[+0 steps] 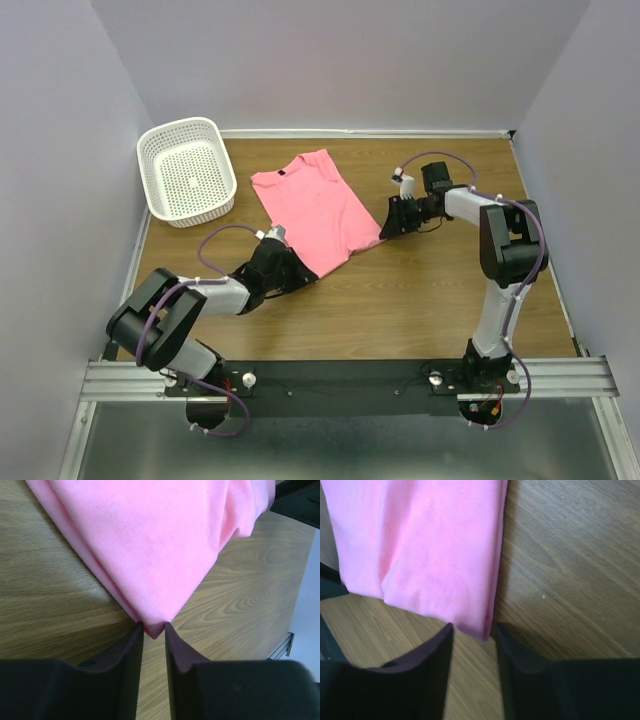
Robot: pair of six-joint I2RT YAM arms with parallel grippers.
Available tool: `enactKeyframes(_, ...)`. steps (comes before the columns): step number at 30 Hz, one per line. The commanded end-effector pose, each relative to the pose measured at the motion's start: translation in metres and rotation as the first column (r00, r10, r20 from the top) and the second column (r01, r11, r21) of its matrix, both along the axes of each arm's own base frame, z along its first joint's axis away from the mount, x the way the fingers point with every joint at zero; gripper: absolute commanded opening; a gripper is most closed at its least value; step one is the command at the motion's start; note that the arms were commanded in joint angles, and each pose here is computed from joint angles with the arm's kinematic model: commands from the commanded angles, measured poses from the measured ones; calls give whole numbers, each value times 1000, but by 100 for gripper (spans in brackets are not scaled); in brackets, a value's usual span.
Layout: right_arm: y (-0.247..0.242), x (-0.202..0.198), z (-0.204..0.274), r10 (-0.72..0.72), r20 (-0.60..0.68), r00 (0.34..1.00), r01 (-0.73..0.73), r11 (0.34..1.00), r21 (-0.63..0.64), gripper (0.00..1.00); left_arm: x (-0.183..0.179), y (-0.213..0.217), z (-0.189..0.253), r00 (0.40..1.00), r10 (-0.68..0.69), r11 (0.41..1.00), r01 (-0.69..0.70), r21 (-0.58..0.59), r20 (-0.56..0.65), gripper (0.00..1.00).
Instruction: Fold and stack the t-shirts
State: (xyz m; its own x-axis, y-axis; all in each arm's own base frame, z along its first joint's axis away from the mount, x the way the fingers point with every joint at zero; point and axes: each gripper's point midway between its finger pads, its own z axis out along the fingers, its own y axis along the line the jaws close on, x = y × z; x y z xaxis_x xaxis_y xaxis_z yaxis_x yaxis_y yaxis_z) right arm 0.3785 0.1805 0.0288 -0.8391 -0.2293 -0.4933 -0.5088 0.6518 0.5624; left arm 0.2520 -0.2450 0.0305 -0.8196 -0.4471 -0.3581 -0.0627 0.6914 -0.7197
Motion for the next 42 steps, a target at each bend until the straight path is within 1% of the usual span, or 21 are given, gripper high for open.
enactKeyframes(1,-1,-3,-14,-8,-52,999,8,1000,6,35,6,-9,11,998,-35,999,36,-19,51,21)
enactKeyframes(5,-14,-1,-13,-27,-41,999,27,1000,0,1,-2,2,9,998,-38,999,38,3,46,13)
enactKeyframes(8,-30,0,-12,-52,-30,998,51,999,-5,0,-8,14,9,998,-39,999,38,25,43,9)
enactKeyframes(13,-52,-17,-12,-55,-15,998,54,998,-33,1,-18,18,13,995,-83,996,81,37,46,8)
enactKeyframes(20,-67,-68,-11,23,-2,1000,-23,994,-110,1,-58,-3,0,960,-281,960,281,10,-22,9)
enactKeyframes(23,-72,-88,-9,65,6,998,-64,989,-135,9,-82,-15,1,932,-361,933,361,-17,-39,11)
enactKeyframes(24,-72,-93,-3,76,12,997,-74,987,-140,19,-91,-19,1,920,-389,921,388,-26,-44,17)
enactKeyframes(25,-73,-97,-1,85,14,996,-83,986,-143,19,-93,-19,3,919,-392,920,391,-33,-43,19)
enactKeyframes(26,-76,-103,-2,100,12,995,-97,982,-161,27,-97,-21,11,915,-402,915,401,-45,-24,30)
enactKeyframes(27,-78,-105,1,108,25,994,-102,979,-174,30,-99,-20,15,917,-398,917,397,-47,-13,30)
enactKeyframes(29,-86,-103,15,117,94,989,-94,970,-224,40,-96,-17,40,926,-370,926,374,-49,68,47)
enactKeyframes(30,-89,-104,19,149,130,980,-112,961,-252,44,-93,-6,40,942,-330,944,330,-3,59,54)
enactKeyframes(31,-93,-103,24,167,162,973,-117,953,-278,53,-87,-5,72,939,-305,950,312,-18,159,57)
enactKeyframes(32,-95,-104,39,246,242,938,-168,938,-304,57,-85,5,77,942,-285,958,285,24,176,60)
enactKeyframes(34,-94,-114,49,414,323,851,-303,889,-342,64,-78,7,116,907,-276,959,283,25,318,62)
enactKeyframes(35,-91,-116,59,585,433,686,-430,806,-407,68,-78,10,142,855,-284,954,298,36,433,64)
enactKeyframes(37,-89,-145,51,734,456,503,-579,678,-453,70,-75,7,174,779,-301,945,322,60,551,71)
enactKeyframes(38,-86,-144,50,804,505,313,-620,576,-533,72,-71,4,177,755,-328,937,335,96,569,71)
enactKeyframes(39,-84,-147,48,822,524,223,-629,532,-567,73,-71,-3,191,682,-394,913,367,179,616,72)
enactKeyframes(40,-78,-151,45,821,551,149,-645,503,-575,77,-72,-10,191,646,-449,890,386,244,617,72)
enactKeyframes(42,-70,-144,49,812,582,28,-651,457,-606,79,-63,-17,156,672,-548,830,365,421,498,72)
